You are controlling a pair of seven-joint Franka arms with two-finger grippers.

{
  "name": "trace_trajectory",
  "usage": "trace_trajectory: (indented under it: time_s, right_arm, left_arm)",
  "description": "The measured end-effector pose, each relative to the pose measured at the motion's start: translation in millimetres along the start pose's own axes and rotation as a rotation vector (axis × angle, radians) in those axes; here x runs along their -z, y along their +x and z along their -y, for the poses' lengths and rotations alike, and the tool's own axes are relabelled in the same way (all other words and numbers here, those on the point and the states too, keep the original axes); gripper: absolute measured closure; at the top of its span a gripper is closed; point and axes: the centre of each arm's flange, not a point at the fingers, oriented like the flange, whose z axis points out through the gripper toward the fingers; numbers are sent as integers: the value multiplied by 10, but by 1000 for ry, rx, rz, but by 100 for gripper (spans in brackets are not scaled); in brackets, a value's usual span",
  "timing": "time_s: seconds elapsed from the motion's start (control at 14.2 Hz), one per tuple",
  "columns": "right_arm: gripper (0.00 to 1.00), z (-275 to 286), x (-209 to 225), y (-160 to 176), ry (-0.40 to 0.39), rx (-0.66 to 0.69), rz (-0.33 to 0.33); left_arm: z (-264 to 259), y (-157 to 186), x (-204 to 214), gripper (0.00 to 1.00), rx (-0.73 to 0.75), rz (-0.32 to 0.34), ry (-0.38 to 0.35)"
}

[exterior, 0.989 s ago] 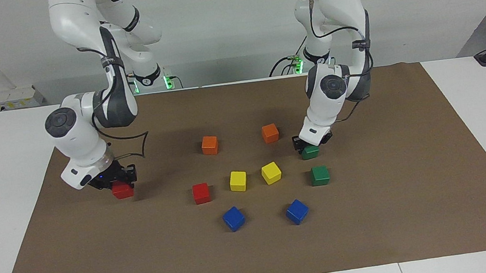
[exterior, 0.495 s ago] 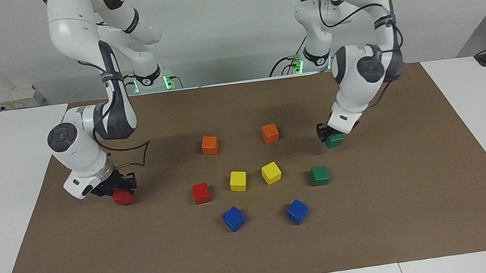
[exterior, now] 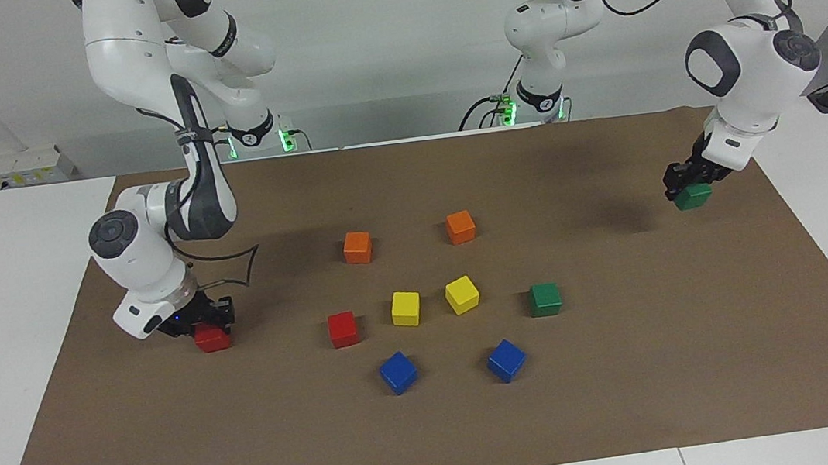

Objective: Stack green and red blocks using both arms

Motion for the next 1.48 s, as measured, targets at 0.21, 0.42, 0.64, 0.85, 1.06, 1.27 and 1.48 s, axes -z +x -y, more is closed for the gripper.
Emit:
trace_trajectory:
  time_s: [0.21,0.42,0.64,0.85,1.06,1.27,1.48]
  right_arm:
    - [0,2,65,26,-1,1,-2]
    - [0,14,578,164,0,6,21]
    - [0,393,1358,339,-2,-33,19]
    - [0,1365,1547,425,1,-99,-6]
    - [0,2244,1344,422,13,-138,-30]
    - [0,2415,1000,511,22,-155,-41]
    - [0,2358,697,606,26,-166,-50]
  left_arm:
    - [9,-22,-518,45,-8,-12,5]
    - [22,49,-863,45,-42,-5,19]
    - [24,82,-899,45,-63,-9,32]
    - [22,84,-898,45,-83,-9,33]
    - [22,91,-898,42,-119,-10,34]
    - [28,163,-766,11,-127,20,28]
    - [-21,394,-179,0,-141,68,19]
